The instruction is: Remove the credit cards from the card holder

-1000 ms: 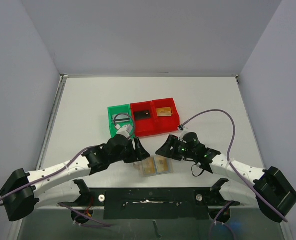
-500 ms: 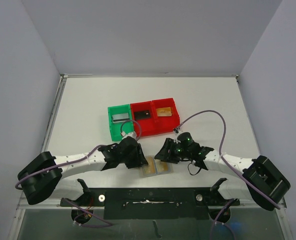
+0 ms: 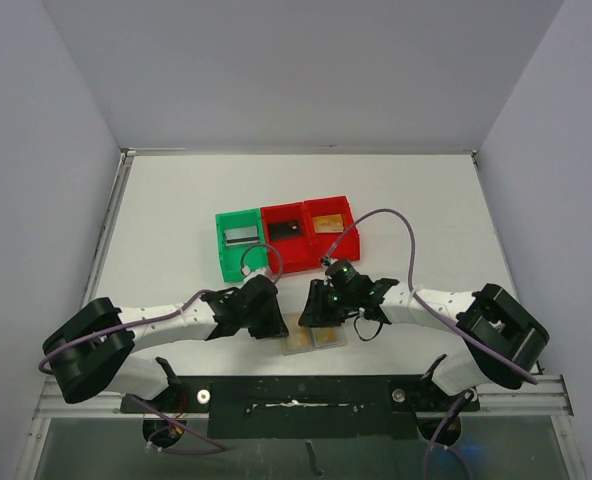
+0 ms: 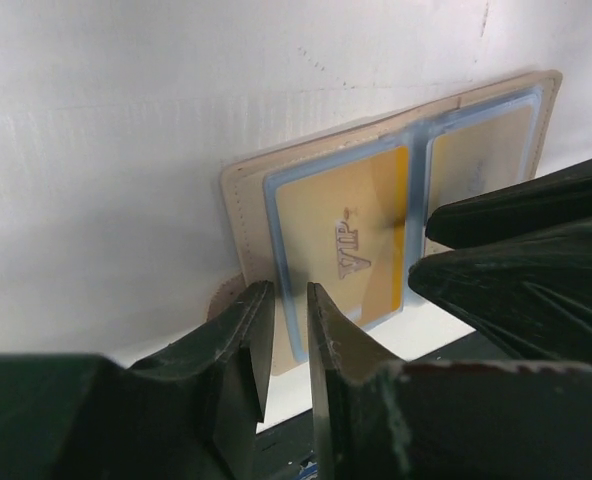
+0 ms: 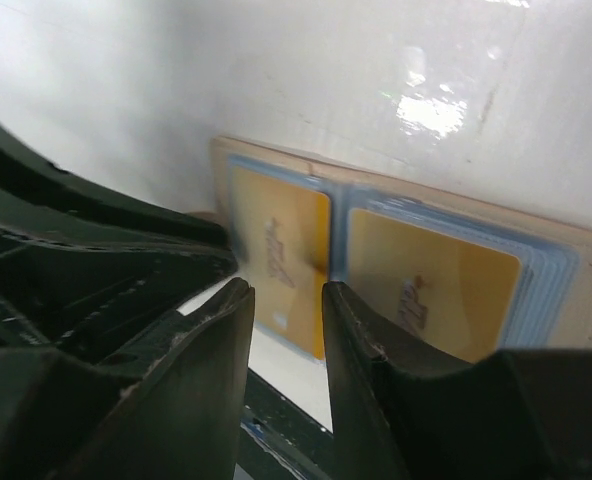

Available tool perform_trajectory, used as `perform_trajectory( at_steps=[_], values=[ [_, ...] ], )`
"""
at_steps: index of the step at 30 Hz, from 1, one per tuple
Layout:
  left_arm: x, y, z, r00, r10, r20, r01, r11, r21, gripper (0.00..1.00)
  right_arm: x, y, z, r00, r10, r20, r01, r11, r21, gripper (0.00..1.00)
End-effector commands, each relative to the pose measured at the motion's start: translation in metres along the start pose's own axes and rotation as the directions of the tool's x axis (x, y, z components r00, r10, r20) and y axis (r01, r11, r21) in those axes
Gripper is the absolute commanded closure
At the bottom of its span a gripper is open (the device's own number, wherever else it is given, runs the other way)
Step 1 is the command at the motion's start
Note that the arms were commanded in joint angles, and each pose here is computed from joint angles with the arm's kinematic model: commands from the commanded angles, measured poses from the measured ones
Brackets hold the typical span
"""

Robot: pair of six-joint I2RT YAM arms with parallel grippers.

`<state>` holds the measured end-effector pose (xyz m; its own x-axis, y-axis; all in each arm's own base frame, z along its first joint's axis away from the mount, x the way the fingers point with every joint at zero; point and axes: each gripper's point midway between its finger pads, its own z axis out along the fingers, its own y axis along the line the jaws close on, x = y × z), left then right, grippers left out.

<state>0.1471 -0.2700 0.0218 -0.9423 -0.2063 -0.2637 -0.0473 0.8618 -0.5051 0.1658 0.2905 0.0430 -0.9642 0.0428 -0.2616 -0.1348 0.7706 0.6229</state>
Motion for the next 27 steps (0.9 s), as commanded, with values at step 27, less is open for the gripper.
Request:
perform_trajectory(
  at_steps=[27],
  values=[
    [0.012, 0.038, 0.018, 0.998, 0.015, -0.055, -0.025, 0.984, -0.175, 0.9, 0.003, 0.006, 0.011, 0.998, 0.054, -0.03, -0.056, 0.996, -0.07, 0.87]
  ],
)
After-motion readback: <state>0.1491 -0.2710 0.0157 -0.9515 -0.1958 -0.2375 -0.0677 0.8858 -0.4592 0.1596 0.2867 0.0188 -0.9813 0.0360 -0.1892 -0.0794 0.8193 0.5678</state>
